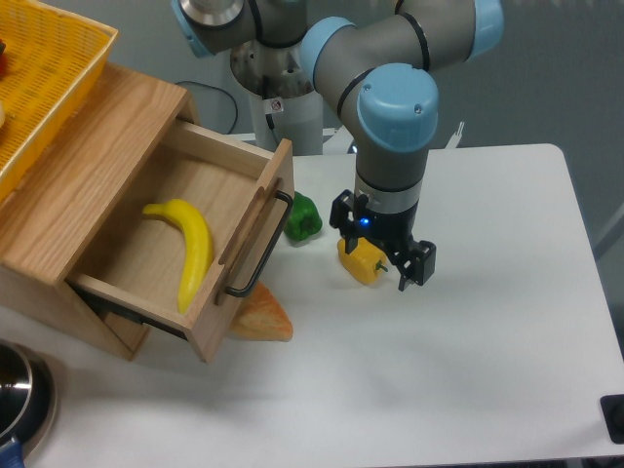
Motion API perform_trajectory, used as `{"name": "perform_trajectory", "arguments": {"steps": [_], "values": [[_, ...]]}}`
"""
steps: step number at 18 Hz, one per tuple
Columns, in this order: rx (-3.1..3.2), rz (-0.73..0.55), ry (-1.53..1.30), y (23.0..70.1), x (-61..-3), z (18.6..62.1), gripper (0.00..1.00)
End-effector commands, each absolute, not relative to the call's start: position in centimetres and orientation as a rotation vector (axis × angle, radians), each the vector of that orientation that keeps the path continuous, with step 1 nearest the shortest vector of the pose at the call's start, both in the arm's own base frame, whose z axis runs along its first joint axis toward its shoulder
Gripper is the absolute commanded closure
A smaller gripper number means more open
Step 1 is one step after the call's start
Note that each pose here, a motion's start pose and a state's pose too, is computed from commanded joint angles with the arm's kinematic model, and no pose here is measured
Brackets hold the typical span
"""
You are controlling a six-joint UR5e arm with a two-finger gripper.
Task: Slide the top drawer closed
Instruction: 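Move the gripper down and toward the open drawer's front panel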
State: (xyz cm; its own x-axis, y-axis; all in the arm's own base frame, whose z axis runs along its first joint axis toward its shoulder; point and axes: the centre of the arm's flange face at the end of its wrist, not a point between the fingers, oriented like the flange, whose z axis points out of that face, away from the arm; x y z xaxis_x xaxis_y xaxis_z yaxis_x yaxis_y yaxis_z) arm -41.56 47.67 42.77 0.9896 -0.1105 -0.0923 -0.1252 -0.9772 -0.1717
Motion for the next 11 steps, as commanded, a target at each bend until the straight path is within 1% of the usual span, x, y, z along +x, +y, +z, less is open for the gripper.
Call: {"name": "perform_trajectory", "arguments": {"steps": [1,2,3,5,6,8,11], "values": [[-2.948,0.131,0.179,47.5,-41.1,43.5,0.07],[-2.941,0.136,0.18,47.4,-40.8,44.0,0.18],[-2.942,0.13,0.184,47.5,-40.5,44.0,0.25],[-2.951,0.117,0.197,47.7,-39.6,43.6,0.5],[-2.958,0.11,0.201,47.6,-39.5,43.3,0.6],[-2.971,0.082,0.211,47.6,-39.0,42.1,0.76],[-2.975,0.068,0.238,48.4,-37.8,41.7,0.93]]}}
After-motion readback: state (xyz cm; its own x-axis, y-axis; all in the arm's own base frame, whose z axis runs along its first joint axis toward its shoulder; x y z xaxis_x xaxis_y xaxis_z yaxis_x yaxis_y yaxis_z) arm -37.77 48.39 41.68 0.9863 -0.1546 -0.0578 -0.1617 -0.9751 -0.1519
